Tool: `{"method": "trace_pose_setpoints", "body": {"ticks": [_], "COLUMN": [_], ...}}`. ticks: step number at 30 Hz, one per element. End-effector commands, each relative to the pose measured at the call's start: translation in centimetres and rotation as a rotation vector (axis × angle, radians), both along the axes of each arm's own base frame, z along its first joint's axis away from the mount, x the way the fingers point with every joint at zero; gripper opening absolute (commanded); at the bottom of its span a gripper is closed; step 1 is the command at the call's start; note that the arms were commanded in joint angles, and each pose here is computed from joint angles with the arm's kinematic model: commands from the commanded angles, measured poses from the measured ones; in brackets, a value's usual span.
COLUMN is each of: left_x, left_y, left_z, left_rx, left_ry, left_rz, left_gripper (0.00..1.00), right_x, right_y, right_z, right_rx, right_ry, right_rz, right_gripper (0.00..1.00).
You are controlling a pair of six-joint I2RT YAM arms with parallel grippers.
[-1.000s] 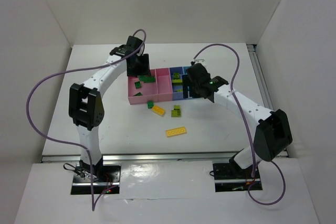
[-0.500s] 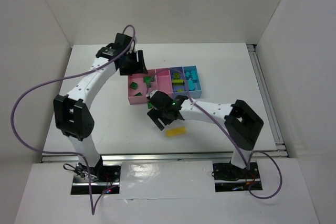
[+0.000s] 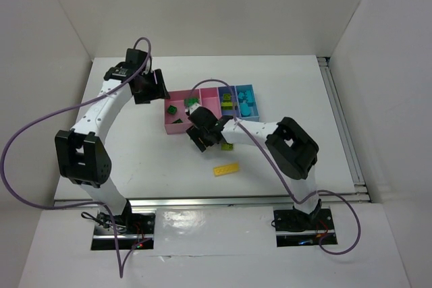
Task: Sort the legos into containers by color
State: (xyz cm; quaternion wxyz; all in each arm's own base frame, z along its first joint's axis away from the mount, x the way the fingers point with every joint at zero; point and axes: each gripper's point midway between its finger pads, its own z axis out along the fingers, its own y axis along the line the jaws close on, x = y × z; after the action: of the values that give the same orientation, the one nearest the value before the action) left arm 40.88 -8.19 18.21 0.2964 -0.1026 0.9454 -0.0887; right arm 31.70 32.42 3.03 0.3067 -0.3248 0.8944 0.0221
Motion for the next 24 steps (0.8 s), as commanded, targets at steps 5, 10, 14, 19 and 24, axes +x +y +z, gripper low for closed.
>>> {"method": "trace_pose_setpoints", "body": {"ticks": [5,10,14,19,24], "left_x": [-0.5,-0.5,-0.8,-1.0,-1.1], "left_y": [-0.1,0.4,0.7,1.0,0.9], "left_z": [2.2,2.6,2.2,2.0,2.0], "left_rx": [-0.046,-0.040,-0.026,-0.012,-0.019], "left_ry": [-0.058,-0.069,-0.062,-0.064,-0.063], "left_rz": [-0.015,0.000,-0.002,0.010,0.004], "left_gripper": [0.74,0.74,0.80,0.85,0.85], "right_x": [1.9,1.1,0.5,1.2,5.0], "right_y": [2.8,3.5,3.2,0.8,-1.3], "right_z": [0.1,0.3,4.5,10.8,12.5], "right_rx": [0.132,0.133,0.151,0.307,0.323], "right_ry": [-0.012,0.000,-0.053,-0.143,-0.207], "right_rz": [0.078,0.092,0.056,-0.096,-0.244], "right_gripper": [0.63,0.34,0.30,0.33,0.34]}}
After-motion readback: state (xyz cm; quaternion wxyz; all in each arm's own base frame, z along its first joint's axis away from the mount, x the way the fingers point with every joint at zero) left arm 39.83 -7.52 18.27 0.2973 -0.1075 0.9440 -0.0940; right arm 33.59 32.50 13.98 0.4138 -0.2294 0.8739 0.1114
